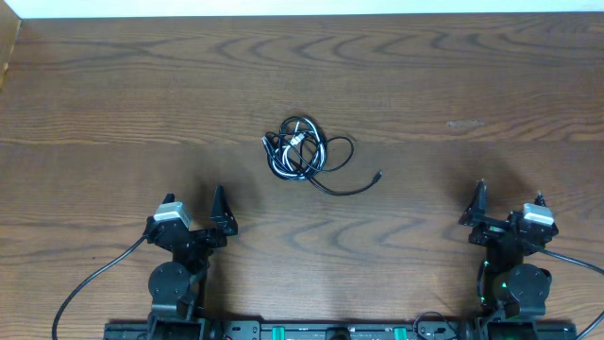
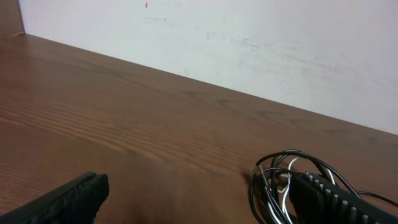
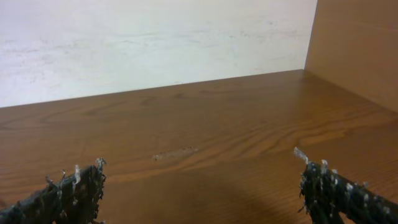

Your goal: Untangle cables

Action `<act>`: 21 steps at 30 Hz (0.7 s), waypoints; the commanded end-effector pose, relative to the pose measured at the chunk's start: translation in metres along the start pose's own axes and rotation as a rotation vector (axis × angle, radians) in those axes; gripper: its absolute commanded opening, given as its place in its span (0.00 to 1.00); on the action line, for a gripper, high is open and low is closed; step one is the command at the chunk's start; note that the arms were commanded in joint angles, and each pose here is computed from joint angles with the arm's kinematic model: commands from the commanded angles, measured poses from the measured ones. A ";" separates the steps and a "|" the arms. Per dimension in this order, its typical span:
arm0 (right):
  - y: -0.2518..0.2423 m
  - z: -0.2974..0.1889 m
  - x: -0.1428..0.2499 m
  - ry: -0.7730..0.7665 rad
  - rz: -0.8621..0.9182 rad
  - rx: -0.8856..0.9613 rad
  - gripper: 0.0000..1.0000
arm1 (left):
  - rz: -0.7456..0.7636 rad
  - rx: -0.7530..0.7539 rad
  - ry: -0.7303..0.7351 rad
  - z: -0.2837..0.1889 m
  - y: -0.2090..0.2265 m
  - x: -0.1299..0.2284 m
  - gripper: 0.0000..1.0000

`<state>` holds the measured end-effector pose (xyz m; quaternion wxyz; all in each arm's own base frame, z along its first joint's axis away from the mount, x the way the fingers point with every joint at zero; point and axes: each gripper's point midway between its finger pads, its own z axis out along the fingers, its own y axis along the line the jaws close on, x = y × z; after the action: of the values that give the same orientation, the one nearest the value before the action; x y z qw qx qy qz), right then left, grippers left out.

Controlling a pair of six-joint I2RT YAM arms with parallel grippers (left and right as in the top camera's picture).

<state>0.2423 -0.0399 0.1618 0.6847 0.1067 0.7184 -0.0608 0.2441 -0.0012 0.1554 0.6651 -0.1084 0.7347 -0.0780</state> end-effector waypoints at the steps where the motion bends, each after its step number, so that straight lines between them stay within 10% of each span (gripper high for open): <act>1: -0.002 0.000 -0.001 -0.006 0.015 0.010 0.99 | 0.018 -0.054 0.034 0.002 0.012 0.015 0.98; 21: -0.002 0.000 -0.001 -0.006 0.015 0.010 0.99 | 0.017 0.008 0.043 0.000 -0.001 0.008 0.98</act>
<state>0.2423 -0.0399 0.1619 0.6848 0.1067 0.7183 -0.0608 0.2446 -0.0027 0.1527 0.6602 -0.1055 0.7394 -0.0801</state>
